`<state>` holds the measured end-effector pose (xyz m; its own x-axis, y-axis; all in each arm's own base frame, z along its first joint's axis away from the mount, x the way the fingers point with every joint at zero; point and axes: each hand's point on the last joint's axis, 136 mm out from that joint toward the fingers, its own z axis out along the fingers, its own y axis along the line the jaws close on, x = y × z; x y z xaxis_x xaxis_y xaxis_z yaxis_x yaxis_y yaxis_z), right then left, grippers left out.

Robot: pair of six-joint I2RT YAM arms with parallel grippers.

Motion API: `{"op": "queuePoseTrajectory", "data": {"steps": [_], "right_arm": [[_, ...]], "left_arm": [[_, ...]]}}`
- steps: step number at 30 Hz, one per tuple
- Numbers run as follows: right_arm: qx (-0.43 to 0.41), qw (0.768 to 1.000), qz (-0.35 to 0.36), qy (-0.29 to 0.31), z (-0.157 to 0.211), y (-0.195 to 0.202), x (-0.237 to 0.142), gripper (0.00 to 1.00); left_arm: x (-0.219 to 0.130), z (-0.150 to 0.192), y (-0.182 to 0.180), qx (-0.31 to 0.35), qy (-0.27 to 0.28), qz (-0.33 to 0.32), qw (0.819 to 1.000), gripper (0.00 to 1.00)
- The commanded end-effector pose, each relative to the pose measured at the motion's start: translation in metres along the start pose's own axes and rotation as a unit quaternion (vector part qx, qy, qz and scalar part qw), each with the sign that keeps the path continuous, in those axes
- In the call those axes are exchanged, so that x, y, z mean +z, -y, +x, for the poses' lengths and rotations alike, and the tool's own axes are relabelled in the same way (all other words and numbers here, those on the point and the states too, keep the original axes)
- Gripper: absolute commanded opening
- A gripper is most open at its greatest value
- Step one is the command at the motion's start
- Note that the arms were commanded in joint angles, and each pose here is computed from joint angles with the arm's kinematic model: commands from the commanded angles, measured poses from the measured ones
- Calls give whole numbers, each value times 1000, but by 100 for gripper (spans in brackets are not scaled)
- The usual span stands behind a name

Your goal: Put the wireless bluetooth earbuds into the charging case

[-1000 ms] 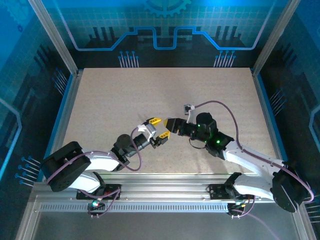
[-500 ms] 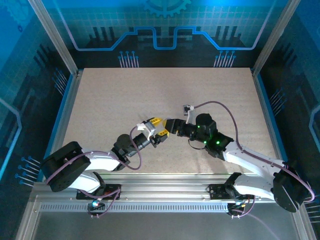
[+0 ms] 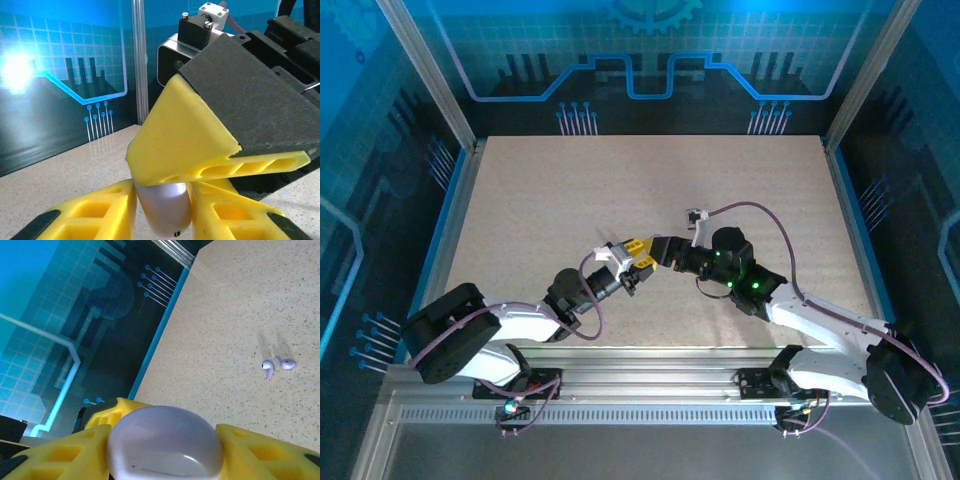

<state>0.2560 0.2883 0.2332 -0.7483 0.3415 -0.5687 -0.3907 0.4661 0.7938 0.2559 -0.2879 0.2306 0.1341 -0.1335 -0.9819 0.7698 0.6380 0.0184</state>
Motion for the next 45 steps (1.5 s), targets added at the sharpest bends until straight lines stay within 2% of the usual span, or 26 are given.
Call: {"op": "queuePoseTrajectory", "data": {"steps": [1,4,6,11,15,21,26,28,31,39,45], "right_arm": [[-20,1000,-22,0,0,-15,-1,61],[-50,999,-8,2,-2,-13,-6,73],[-81,997,1,3,-5,-11,-11,78],[-172,985,-19,-8,-14,-13,-29,79],[-256,966,-42,-22,-15,-16,-47,79],[-410,907,-88,-45,0,-24,-70,75],[-532,832,-143,-67,19,-33,-84,75],[-563,809,-155,-76,24,-34,-87,75],[-581,793,-163,-90,25,-34,-87,75],[-566,785,-214,-128,27,-44,-80,75],[-553,775,-266,-151,29,-60,-82,66]], "left_arm": [[0,-24,4,-7,37,8,999,27],[-1,-24,4,-8,37,9,999,23],[-3,-24,5,-10,38,13,999,22],[-7,-26,8,-27,39,39,998,20],[-13,-29,9,-54,39,70,995,19],[-21,-37,25,-51,38,120,991,18],[-29,-46,40,-48,40,162,985,18],[-32,-49,44,-47,39,173,983,18],[-35,-50,48,-43,34,183,982,18],[-40,-52,55,-40,38,205,977,20],[-41,-52,55,-38,39,205,977,20]]}}
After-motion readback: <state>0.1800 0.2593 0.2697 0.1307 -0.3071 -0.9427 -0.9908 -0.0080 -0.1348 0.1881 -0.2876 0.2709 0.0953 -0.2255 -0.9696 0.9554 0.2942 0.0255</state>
